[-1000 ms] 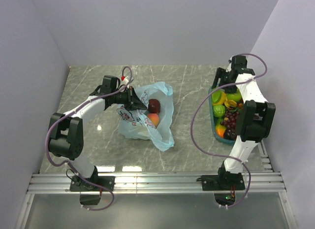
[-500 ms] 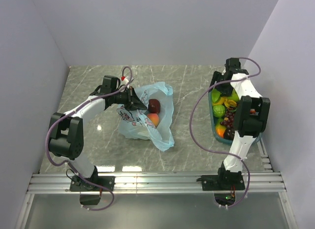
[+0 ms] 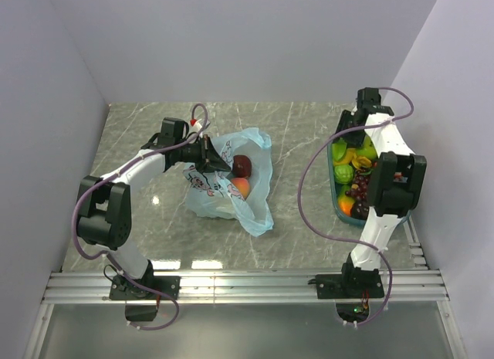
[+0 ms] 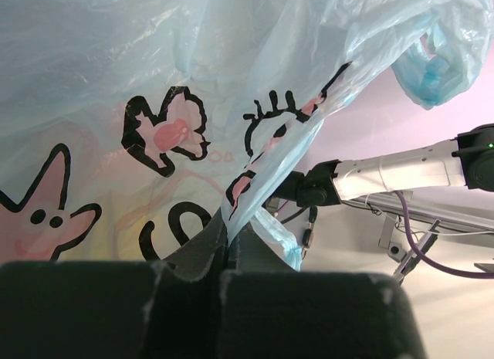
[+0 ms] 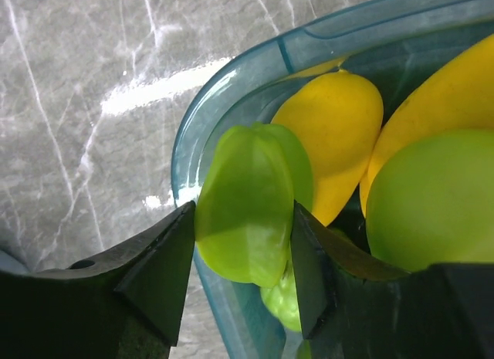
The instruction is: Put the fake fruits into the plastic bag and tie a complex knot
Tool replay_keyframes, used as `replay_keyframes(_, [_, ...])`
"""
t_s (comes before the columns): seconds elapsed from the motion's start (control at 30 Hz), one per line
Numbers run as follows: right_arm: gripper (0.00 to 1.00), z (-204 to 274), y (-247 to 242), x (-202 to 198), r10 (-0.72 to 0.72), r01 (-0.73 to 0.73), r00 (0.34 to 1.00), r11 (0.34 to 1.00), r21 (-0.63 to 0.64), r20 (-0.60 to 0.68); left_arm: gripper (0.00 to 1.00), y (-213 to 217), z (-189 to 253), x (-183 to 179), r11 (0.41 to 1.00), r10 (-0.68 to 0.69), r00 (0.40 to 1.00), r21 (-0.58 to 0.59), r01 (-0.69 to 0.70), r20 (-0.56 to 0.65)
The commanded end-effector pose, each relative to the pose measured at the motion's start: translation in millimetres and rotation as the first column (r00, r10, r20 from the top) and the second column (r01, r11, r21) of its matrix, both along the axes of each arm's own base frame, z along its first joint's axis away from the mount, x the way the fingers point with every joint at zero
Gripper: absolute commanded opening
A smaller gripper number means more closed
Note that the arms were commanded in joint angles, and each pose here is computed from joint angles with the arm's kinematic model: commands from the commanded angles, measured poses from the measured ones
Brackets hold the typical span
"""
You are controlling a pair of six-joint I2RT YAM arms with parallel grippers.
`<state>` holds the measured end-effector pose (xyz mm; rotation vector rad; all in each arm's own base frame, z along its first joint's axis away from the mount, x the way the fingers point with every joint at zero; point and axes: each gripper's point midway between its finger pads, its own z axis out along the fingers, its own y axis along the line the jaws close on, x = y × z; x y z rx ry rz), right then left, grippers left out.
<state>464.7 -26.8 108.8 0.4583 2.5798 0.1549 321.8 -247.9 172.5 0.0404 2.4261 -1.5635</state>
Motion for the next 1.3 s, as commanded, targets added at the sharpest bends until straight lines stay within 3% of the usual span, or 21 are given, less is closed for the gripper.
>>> replay_keyframes(0.0, [0.45,48.1,5.4,0.7,0.017,-0.018,0.995,1.000,0.005,0.096,0.01,-2.0,11.8,6.7,1.000,-0.014,0.998,-0.007,0.014,0.060])
replay_keyframes(0.23, [0.43,77.8,17.2,-26.1,0.077,-0.082,0.988,0.996,0.027,0.133,0.01,-1.3,14.2,4.9,1.000,-0.016,0.998,-0.010,0.016,0.062])
replay_keyframes(0.4, [0.40,106.2,58.4,-70.0,0.231,-0.263,0.949,0.955,0.136,0.214,0.00,-3.0,19.0,4.3,0.999,-0.018,0.999,-0.029,0.020,0.048])
replay_keyframes(0.53, [0.38,96.5,118.3,-124.1,0.422,-0.468,0.881,0.843,0.264,0.215,0.01,-4.0,27.1,5.0,0.999,-0.008,0.999,-0.052,0.011,0.043])
replay_keyframes(0.57, [0.38,96.6,146.2,-139.1,0.500,-0.548,0.836,0.787,0.283,0.226,0.01,-4.2,27.6,4.9,0.998,-0.008,0.999,-0.055,0.010,0.040])
replay_keyframes(0.67, [0.38,92.4,189.1,-165.9,0.601,-0.652,0.758,0.700,0.293,0.252,0.00,-4.6,29.6,5.2,0.998,-0.012,0.999,-0.057,0.014,0.042])
replay_keyframes(0.8, [0.39,97.7,237.1,-159.3,0.636,-0.715,0.699,0.630,0.303,0.328,0.01,-5.6,30.4,3.2,0.997,-0.020,0.999,-0.071,0.022,0.028])
replay_keyframes(0.97, [0.40,104.8,293.5,-136.8,0.622,-0.731,0.682,0.595,0.333,0.385,0.00,-8.5,47.5,-1.7,0.991,-0.049,0.998,-0.125,0.055,0.050])
replay_keyframes(1.27, [0.40,103.6,365.8,-78.4,0.486,-0.668,0.732,0.649,0.363,0.478,0.01,-11.8,73.5,-12.4,0.969,-0.125,0.989,-0.204,0.139,0.079])
